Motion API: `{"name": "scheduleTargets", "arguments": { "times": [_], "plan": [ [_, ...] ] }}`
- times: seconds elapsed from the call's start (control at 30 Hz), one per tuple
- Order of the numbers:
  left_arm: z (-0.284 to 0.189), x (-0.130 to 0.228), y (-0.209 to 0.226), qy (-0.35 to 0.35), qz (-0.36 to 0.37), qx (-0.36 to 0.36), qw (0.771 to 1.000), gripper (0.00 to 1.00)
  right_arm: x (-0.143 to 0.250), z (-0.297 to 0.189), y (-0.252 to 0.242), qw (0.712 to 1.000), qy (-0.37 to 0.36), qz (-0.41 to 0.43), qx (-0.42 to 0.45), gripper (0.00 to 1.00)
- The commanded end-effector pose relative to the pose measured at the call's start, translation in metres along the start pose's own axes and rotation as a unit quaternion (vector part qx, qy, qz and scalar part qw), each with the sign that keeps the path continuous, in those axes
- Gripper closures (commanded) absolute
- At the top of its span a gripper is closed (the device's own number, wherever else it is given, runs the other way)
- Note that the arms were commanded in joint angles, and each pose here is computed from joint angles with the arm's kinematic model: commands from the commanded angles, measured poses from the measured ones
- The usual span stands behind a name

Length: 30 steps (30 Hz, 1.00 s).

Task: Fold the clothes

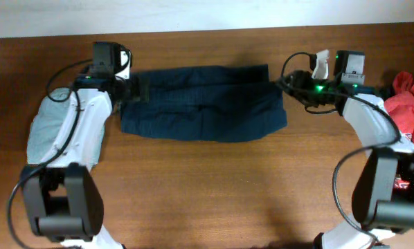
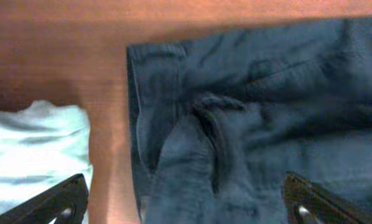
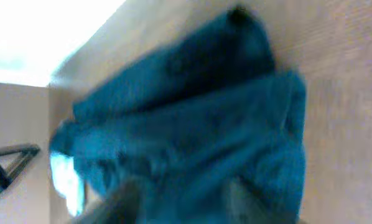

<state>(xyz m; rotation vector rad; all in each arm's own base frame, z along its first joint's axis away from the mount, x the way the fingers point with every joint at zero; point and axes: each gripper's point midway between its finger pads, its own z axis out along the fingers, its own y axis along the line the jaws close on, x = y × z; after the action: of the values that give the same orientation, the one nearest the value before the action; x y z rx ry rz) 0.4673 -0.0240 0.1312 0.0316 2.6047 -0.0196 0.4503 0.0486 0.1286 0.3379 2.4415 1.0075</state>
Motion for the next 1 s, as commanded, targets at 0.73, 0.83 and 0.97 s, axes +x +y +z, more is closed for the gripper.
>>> {"name": "scheduleTargets", "arguments": {
  "times": [0.73,0.83,0.97],
  "plan": [
    [0.076,0.031,-0.118,0.019,0.330,0.097,0.939,0.99,0.121,0.126,-0.039,0.967,0.161,-0.063,0.187,0.96],
    [0.088,0.003,-0.095,-0.017,0.299,0.015,0.954,0.99,0.124,0.126,-0.042,0.966,0.166,-0.060,0.191,0.96],
    [0.094,-0.027,-0.047,-0.057,0.202,-0.086,0.974,0.93,0.128,0.122,-0.049,0.961,0.172,-0.057,0.209,0.96]
  ]
}}
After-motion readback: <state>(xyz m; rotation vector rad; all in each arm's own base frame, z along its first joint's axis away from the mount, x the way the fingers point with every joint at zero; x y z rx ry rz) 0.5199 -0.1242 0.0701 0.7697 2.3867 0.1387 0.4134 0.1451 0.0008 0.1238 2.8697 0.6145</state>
